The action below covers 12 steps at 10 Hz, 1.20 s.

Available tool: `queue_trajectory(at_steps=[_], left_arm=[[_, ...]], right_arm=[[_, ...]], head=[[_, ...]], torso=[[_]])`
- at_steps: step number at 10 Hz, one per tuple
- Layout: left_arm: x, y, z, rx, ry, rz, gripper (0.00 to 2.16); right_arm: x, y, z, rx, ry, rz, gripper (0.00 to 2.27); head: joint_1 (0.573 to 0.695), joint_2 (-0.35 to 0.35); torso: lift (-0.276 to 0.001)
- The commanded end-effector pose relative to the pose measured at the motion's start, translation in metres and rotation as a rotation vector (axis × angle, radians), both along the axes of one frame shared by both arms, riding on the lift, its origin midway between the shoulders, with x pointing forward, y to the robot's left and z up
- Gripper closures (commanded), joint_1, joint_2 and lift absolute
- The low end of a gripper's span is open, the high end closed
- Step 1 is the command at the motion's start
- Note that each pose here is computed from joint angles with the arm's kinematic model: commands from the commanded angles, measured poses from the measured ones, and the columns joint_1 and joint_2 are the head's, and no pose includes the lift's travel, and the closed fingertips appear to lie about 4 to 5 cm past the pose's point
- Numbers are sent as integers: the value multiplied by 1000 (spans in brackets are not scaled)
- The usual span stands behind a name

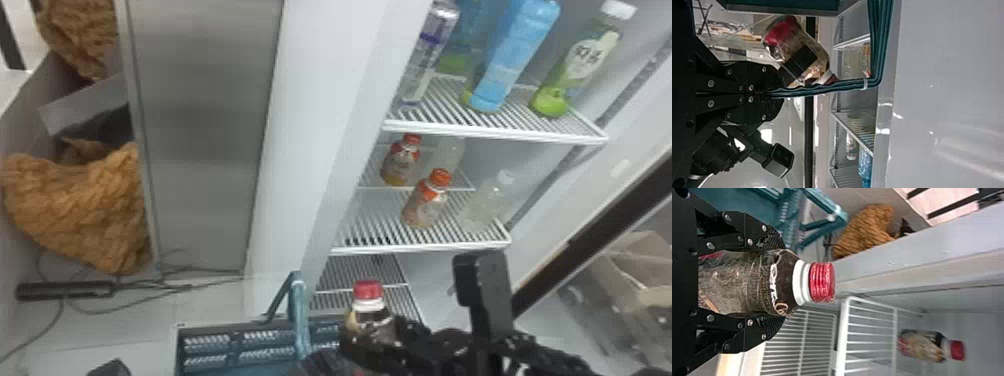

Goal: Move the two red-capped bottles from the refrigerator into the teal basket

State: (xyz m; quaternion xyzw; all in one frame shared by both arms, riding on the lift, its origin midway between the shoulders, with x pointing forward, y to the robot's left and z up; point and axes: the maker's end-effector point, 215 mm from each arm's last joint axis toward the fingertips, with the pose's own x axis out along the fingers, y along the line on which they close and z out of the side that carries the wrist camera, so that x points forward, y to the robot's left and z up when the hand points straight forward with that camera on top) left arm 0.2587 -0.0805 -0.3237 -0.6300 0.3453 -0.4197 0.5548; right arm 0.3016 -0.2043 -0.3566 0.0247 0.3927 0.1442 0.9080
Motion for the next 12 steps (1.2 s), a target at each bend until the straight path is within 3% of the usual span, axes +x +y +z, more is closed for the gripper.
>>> queue_trajectory(at_steps=[1, 6, 12], left_arm=[[0, 0, 0, 1, 1, -1, 1156], [0, -1, 0, 0, 1, 0, 1156], [0, -1, 0, 0, -1, -3, 1156]], right_arm=[[-7, 5, -10, 15, 41, 14, 746], [-12, 7, -23, 28, 85, 22, 559], [3, 6, -16, 44, 31, 10, 510]], head=[[695, -350], [695, -350], [695, -350]], torso=[[-224], [-224], [-224]])
